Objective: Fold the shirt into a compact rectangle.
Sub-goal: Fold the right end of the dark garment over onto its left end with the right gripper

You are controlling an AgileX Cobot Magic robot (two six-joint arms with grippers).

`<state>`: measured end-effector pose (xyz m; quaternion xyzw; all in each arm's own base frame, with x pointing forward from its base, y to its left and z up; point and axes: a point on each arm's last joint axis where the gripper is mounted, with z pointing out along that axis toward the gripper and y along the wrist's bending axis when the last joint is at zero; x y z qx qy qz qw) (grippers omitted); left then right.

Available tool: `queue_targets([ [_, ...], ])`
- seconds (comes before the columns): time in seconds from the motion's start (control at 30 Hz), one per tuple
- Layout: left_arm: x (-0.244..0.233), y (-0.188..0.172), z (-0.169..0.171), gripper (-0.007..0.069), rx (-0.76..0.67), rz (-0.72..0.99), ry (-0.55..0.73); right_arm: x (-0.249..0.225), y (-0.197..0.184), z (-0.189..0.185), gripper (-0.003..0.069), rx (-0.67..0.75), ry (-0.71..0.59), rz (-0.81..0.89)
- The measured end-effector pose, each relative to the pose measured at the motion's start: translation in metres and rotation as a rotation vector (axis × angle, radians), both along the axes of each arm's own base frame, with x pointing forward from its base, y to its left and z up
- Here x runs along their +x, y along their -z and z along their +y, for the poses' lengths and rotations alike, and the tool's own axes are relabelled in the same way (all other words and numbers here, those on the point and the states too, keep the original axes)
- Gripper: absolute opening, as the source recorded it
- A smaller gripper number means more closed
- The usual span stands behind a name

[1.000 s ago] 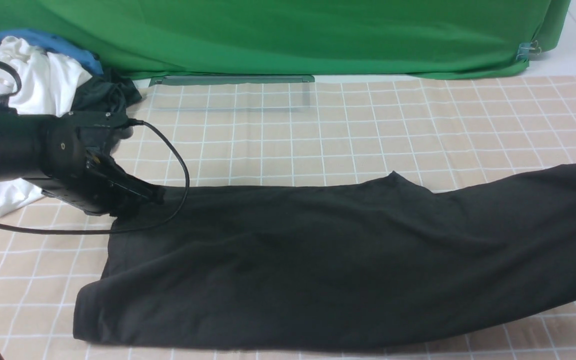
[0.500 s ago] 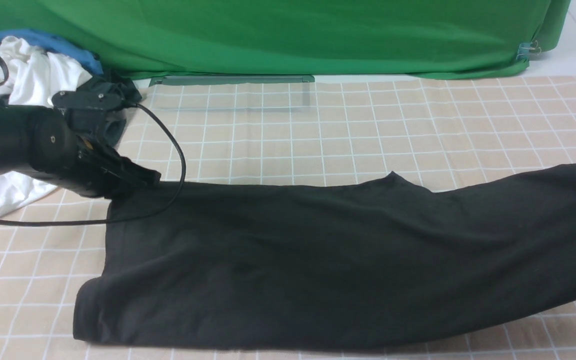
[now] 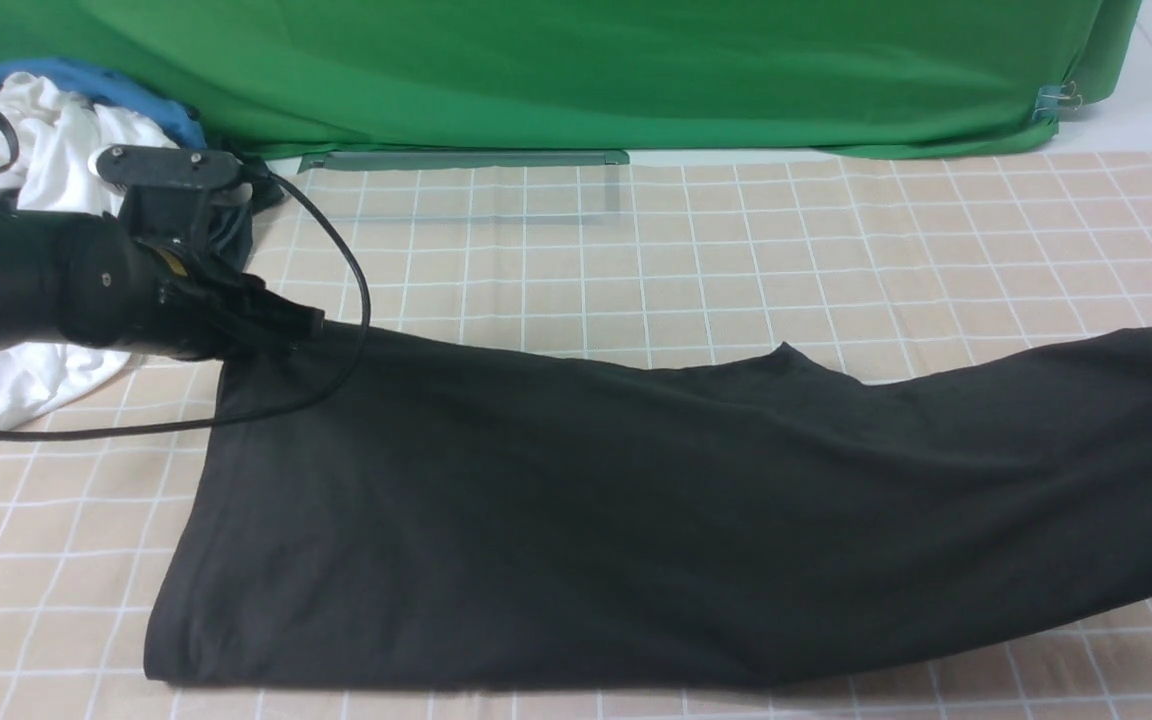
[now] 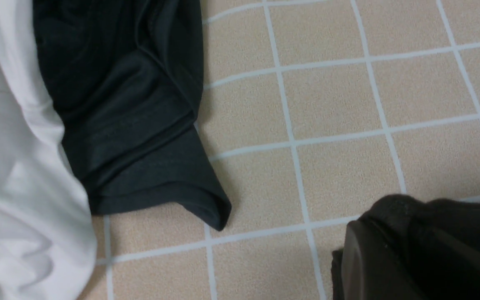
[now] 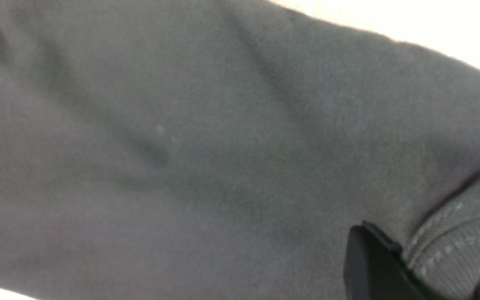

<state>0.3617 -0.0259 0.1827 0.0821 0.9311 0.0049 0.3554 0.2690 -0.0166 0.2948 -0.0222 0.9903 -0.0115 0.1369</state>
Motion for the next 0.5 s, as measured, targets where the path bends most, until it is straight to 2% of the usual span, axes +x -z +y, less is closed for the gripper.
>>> queue_targets([
  [0.23, -0.001, -0.007, 0.002, 0.0181, -0.002, 0.008, -0.011, 0.000, 0.000, 0.000, 0.0106, -0.001, -0.002, 0.001],
  [0.4, -0.015, -0.022, -0.006, 0.0184, -0.094, 0.079, -0.070, 0.000, 0.000, 0.000, 0.0106, -0.001, -0.002, 0.001],
  [0.5, -0.025, -0.024, -0.031, 0.0184, -0.133, 0.159, 0.008, 0.000, 0.000, 0.000, 0.0106, -0.001, -0.002, 0.002],
])
